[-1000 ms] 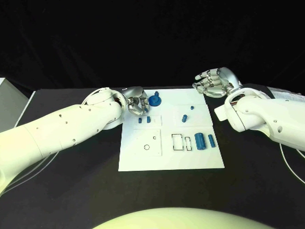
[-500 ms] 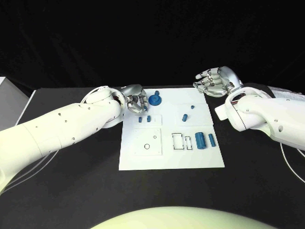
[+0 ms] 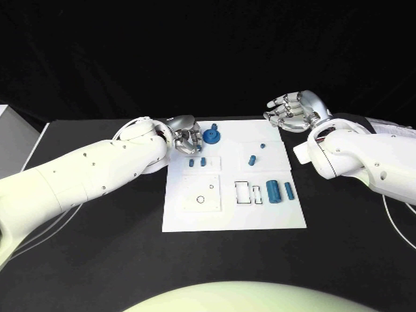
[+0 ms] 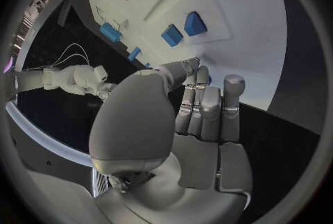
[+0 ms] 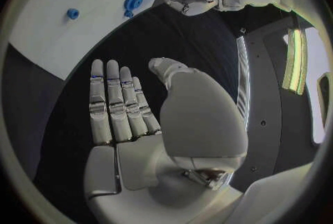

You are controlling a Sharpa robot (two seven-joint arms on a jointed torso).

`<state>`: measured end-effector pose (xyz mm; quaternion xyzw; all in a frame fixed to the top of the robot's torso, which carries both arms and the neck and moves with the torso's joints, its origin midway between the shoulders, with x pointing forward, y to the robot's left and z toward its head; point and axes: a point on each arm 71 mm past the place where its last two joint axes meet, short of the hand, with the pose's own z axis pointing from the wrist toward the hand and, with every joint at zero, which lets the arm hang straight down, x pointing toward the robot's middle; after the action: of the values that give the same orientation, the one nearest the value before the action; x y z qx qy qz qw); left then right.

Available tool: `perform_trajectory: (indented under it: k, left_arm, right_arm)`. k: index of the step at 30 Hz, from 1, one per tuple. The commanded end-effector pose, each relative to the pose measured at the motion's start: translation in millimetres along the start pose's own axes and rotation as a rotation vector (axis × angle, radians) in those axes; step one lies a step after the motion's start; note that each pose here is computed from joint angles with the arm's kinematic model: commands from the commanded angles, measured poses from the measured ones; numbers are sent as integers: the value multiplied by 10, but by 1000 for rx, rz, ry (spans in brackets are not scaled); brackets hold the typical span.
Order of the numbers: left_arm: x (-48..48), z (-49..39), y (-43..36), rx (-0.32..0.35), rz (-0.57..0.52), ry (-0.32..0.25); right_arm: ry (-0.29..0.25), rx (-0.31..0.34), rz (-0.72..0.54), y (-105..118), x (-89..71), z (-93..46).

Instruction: Assemble the parts on the task board

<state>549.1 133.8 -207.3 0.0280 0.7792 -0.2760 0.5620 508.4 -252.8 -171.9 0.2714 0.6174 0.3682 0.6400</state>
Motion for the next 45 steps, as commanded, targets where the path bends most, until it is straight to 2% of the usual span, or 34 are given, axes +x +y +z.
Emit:
perform_trajectory:
  k: [1, 35, 45]
  left_arm:
    - [16, 11, -11, -1, 9, 20]
    - [65, 33, -10, -21, 18, 68]
    - [61, 27, -24, -15, 16, 60]
  right_arm:
    - [12, -17, -2, 15, 10, -4]
    - [11, -17, -3, 12, 4, -6]
    - [11, -17, -3, 12, 4, -5]
